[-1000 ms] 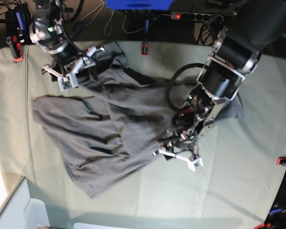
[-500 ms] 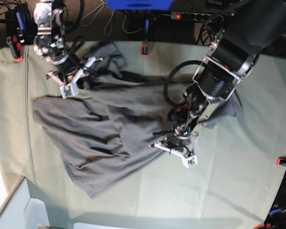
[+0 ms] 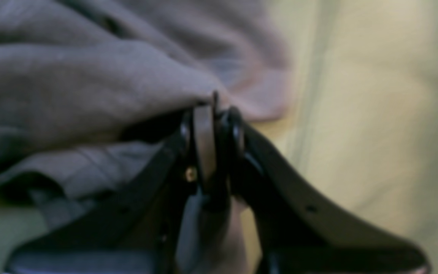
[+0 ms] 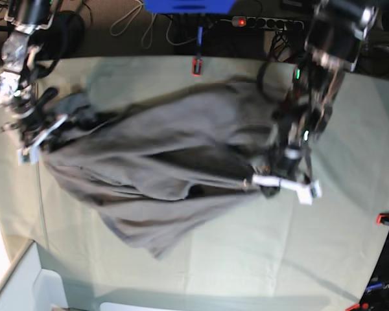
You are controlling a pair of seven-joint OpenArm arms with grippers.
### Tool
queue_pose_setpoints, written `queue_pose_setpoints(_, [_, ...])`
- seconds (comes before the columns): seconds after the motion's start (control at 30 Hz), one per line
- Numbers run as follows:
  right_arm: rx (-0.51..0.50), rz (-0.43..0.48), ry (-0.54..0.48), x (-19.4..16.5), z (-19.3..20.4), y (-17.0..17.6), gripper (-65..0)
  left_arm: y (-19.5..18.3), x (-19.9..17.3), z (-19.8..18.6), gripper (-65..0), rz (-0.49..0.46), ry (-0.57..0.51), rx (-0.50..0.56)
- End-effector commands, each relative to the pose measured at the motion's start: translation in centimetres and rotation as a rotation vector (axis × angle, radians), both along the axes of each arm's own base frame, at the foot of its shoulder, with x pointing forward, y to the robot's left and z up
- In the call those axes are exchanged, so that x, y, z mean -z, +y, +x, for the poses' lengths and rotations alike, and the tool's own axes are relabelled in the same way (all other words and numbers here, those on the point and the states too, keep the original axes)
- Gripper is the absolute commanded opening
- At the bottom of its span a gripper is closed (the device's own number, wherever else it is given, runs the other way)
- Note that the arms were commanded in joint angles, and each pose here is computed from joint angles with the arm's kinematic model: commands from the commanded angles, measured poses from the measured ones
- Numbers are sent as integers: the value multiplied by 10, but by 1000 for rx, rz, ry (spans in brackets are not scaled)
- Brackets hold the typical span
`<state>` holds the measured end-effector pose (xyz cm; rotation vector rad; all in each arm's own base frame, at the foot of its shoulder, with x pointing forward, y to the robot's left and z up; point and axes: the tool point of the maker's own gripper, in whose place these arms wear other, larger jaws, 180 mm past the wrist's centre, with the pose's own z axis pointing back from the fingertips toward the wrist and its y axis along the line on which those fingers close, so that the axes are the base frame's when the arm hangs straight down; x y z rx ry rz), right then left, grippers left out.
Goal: Layout the t-shirt on the table in an organized manner, then fold the t-shirt properly
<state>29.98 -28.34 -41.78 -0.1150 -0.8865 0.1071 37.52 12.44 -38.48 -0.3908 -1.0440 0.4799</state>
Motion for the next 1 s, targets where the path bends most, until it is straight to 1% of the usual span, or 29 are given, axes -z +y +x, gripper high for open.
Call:
queue_pose_setpoints(0.0, [12, -24, -94, -28, 21, -13, -650, 0, -14, -2, -650, -6, -41, -3])
queue_pose_setpoints(0.13, [19, -55, -163, -57, 45, -27, -650, -16, -19, -33, -650, -48, -44, 27])
queue_pose_setpoints(0.23, [21, -59, -203, -72, 61, -29, -650, -24, -21, -41, -650, -65, -45, 41])
queue_pose_setpoints(0.3, [23, -63, -224, -81, 69, -32, -650, -36, -24, -44, -650, -81, -49, 63])
queue_pose_setpoints(0.33, [23, -72, -234, -86, 72, -35, -639, -40, -27, -45, -650, -83, -55, 73])
queue_pose_setpoints(0.4, [23, -82, -253, -95, 78, -39, -594, -46, -33, -47, -650, -88, -68, 91])
queue_pose_setpoints(0.5, [23, -86, -261, -99, 80, -40, -506, -45, -25, -57, -642, -80, -42, 96])
queue_pose_setpoints(0.57, [21, -101, -257, -100, 78, -44, -440, -43, -19, -59, -589, -80, -23, 92])
queue_pose_setpoints(0.63, [19, -103, -232, -91, 70, -44, -379, -43, -19, -58, -496, -80, -24, 92])
queue_pose_setpoints(0.7, [18, -97, -208, -81, 61, -42, -323, -43, -23, -55, -388, -78, -37, 95])
queue_pose_setpoints(0.77, [18, -81, -196, -73, 55, -35, -290, -44, -31, -47, -323, -78, -64, 100])
queue_pose_setpoints(0.8, [13, -81, -192, -71, 51, -32, -278, -43, -38, -38, -307, -73, -87, 99])
queue_pose_setpoints(0.87, [3, -72, -188, -67, 39, -19, -272, -42, -48, -21, -301, -66, -119, 94])
queue_pose_setpoints(0.93, [-6, -48, -197, -66, 29, 0, -271, -36, -45, 3, -301, -51, -118, 73])
queue_pose_setpoints(0.97, [-9, -40, -203, -66, 25, 7, -271, -43, -43, 14, -301, -55, -116, 74])
